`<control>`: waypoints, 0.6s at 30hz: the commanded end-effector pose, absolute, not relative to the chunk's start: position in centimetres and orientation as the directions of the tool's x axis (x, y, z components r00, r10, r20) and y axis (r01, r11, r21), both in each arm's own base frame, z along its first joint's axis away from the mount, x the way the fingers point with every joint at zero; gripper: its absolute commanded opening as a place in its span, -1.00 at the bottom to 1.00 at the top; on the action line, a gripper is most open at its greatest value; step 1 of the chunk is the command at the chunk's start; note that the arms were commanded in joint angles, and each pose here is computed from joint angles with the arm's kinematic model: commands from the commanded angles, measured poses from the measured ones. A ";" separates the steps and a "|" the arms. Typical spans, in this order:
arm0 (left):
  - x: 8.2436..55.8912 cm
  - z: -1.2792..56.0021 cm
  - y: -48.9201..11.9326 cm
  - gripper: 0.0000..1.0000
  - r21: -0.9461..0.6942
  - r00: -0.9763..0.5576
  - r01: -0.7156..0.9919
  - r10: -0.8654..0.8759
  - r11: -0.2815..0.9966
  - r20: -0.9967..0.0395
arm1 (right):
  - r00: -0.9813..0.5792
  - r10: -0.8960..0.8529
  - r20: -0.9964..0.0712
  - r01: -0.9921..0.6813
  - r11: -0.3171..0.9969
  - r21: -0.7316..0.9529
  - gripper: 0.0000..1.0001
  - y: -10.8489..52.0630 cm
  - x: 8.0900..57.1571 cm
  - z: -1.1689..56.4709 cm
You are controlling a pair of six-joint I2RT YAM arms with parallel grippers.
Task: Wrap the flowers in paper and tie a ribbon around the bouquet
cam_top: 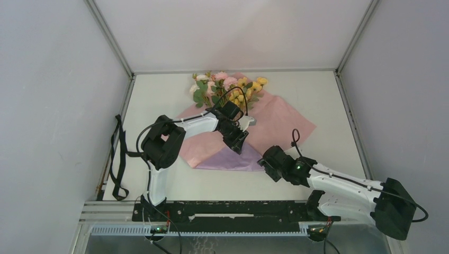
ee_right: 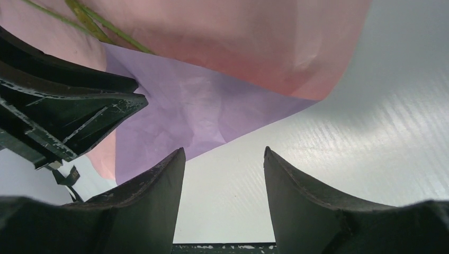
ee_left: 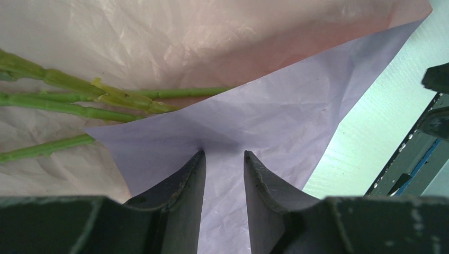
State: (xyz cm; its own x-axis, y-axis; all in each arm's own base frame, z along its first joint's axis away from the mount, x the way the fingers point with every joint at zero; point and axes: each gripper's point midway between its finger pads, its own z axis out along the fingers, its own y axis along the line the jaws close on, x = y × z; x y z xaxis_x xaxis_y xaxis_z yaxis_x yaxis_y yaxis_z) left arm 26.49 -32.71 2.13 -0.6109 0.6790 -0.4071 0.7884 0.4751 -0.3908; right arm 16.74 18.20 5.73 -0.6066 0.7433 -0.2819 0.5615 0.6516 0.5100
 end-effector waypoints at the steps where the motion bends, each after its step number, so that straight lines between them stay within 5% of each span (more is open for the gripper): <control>1: 27.5 1.0 -32.0 -0.21 -0.339 -0.599 0.800 0.689 0.495 -0.407 | -0.594 0.772 -0.227 0.585 0.608 0.537 0.31 19.9 17.2 5.4; 15: 27.3 1.4 -31.9 -0.21 -0.339 -0.590 0.806 0.696 0.485 -0.409 | -0.534 0.799 -0.275 0.715 0.601 0.356 0.36 16.6 17.4 1.0; 18: 27.3 1.5 -31.9 -0.21 -0.339 -0.587 0.809 0.697 0.481 -0.411 | -0.540 0.783 -0.310 0.713 0.621 0.326 0.25 15.7 17.6 0.6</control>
